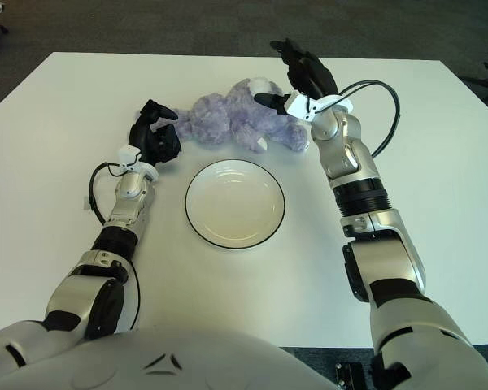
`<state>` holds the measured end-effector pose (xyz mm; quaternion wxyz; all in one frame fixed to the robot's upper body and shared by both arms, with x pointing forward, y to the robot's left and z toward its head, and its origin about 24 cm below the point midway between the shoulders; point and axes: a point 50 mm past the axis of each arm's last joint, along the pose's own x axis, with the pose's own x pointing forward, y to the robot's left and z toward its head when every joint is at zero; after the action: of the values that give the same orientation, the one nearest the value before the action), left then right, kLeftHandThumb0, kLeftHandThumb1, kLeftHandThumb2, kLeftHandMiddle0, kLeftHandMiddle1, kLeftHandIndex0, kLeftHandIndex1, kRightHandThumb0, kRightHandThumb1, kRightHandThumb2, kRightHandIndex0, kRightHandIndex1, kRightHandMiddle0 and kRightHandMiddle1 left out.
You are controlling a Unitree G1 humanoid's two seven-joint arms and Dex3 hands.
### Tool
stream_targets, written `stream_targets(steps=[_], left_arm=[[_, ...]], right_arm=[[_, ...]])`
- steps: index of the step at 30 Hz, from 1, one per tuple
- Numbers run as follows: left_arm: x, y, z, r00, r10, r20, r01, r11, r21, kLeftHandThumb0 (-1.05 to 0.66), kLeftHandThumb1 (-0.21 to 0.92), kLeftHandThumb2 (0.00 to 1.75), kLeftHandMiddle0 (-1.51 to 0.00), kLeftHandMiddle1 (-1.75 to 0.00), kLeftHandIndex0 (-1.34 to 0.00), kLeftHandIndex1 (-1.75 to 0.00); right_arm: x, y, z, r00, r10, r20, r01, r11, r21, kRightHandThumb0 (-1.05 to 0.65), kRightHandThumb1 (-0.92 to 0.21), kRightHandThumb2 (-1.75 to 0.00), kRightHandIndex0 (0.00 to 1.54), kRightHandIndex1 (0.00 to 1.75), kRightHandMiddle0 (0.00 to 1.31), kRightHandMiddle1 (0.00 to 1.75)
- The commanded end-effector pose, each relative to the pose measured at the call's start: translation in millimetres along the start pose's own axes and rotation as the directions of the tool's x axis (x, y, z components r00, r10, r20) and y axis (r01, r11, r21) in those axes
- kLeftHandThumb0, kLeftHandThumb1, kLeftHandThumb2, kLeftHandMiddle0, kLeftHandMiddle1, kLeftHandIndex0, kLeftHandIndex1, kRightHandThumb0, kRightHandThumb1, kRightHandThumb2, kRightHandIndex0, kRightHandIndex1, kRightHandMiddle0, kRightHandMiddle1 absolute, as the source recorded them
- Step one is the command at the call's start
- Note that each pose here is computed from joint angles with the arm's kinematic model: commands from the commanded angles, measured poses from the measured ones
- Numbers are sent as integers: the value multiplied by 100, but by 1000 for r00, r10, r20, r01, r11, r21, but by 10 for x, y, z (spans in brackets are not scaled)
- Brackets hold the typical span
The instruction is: Put the doll into the plate.
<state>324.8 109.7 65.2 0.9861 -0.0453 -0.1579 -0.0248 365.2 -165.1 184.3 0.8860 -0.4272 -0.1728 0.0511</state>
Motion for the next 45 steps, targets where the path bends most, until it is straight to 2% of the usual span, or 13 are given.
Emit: stream_targets(steps=[1, 5, 15, 22, 29, 41, 45], left_arm=[[-194, 70, -215, 995, 26, -97, -27, 1000, -8, -40, 57, 99, -112, -175, -41, -175], [-194, 70, -216, 995, 27, -96, -28, 1000, -9, -40, 57, 99, -112, -175, -42, -175], [-195, 64, -221, 994, 25, -102, -26, 1000, -10, -40, 57, 99, -112, -175, -41, -175], [-199, 45, -220, 995, 23, -99, -25, 999, -21, -40, 58, 98, -113, -175, -41, -175], [-202, 32, -216, 995, 32, -95, -34, 999, -18, -40, 58, 98, -114, -175, -41, -175], [-209, 6, -212, 995, 35, -94, -37, 999, -18, -40, 57, 99, -116, -175, -41, -175], [-213, -10, -205, 995, 36, -88, -38, 999, -16, -40, 57, 99, -117, -175, -41, -175]], right_arm=[[0, -7, -45, 1000, 15, -24, -13, 996, 85, -105, -92, -60, 14, 8, 0, 41], [8, -20, -48, 999, 48, -16, -46, 989, 141, -104, -92, -59, 15, 9, 0, 44], [0, -64, -45, 995, 102, -7, -99, 978, 183, -102, -92, -55, 14, 8, 0, 44], [-18, -69, -74, 991, 137, -14, -129, 958, 256, -100, -92, -49, 20, 11, 0, 28], [-14, -75, -88, 985, 172, -18, -162, 956, 246, -100, -92, -48, 23, 14, 0, 14], [-17, -82, -114, 978, 207, -34, -194, 954, 228, -97, -92, -44, 20, 11, 0, 25], [-17, -74, -127, 974, 223, -42, -207, 950, 235, -96, -92, -42, 20, 10, 0, 34]])
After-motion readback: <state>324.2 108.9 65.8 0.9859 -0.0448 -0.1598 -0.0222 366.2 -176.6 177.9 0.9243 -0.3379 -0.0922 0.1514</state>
